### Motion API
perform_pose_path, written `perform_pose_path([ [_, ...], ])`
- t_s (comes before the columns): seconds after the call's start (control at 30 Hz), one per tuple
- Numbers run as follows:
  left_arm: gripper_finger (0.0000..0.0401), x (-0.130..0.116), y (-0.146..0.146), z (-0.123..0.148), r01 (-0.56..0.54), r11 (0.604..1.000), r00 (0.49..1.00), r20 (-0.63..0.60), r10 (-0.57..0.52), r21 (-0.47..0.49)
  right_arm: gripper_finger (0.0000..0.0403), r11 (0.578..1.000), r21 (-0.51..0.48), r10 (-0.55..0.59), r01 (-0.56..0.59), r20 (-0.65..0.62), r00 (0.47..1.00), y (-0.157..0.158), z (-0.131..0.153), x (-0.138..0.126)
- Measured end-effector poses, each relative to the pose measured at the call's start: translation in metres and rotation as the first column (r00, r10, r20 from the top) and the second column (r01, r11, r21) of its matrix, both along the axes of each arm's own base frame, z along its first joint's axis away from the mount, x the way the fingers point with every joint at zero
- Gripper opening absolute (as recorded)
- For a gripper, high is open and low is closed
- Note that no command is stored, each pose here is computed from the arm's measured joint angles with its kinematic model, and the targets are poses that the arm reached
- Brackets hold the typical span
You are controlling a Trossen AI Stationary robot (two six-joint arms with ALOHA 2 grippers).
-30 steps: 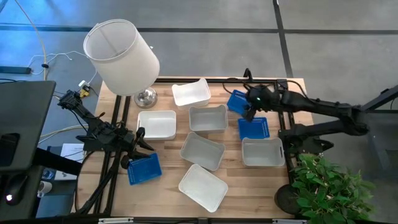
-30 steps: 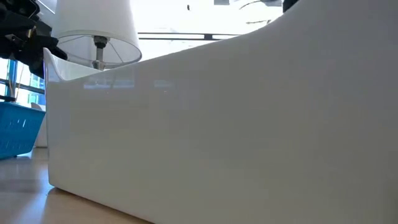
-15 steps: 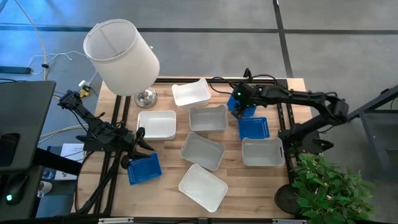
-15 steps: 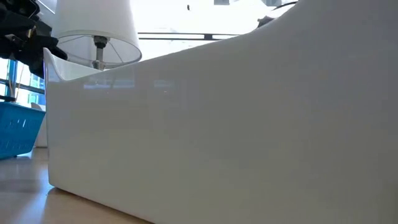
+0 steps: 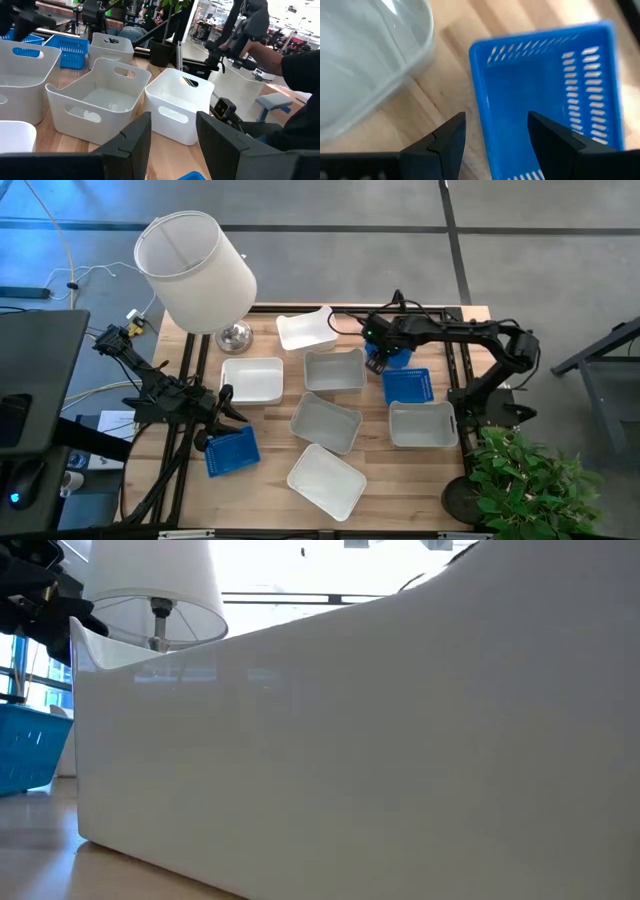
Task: Stack baskets by color
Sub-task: Stack the top blue bin into the middle blue bin
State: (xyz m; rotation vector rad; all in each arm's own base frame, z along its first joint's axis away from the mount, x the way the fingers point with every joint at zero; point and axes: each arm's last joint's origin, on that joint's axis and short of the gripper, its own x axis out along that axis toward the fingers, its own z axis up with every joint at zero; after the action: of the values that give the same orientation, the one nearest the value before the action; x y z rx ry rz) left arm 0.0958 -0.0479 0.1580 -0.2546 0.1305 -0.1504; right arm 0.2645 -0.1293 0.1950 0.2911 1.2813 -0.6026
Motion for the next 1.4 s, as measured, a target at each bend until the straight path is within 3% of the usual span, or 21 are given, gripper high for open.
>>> perform_pose_path([
  [0.43, 0.0145, 0.0, 0.0, 0.0, 0.0, 1.0, 1.0, 0.0, 0.0, 0.0, 0.019, 0.999, 0.049, 0.003, 0.002, -0.1, 0.995, 0.0, -0.016, -0.001],
  [0.57, 0.0145, 0.0, 0.0, 0.0, 0.0, 1.0, 1.0, 0.0, 0.0, 0.0, 0.0148, 0.998, 0.068, 0.006, 0.003, -0.129, 0.992, 0.002, -0.017, -0.004],
  [0.87, 0.0145, 0.0, 0.0, 0.0, 0.0, 1.0, 1.0, 0.0, 0.0, 0.0, 0.0011, 0.996, 0.084, 0.012, 0.001, -0.16, 0.987, 0.003, -0.017, -0.006],
  [1.23, 0.0145, 0.0, 0.0, 0.0, 0.0, 1.0, 1.0, 0.0, 0.0, 0.0, 0.0003, 0.998, 0.026, 0.058, -0.054, -0.22, 0.974, 0.013, -0.014, -0.007],
  [1.4, 0.0145, 0.0, 0.0, 0.0, -0.002, 1.0, 1.0, 0.0, 0.002, -0.001, 0.0002, 0.997, -0.011, 0.07, -0.073, -0.169, 0.983, 0.022, 0.002, -0.009],
])
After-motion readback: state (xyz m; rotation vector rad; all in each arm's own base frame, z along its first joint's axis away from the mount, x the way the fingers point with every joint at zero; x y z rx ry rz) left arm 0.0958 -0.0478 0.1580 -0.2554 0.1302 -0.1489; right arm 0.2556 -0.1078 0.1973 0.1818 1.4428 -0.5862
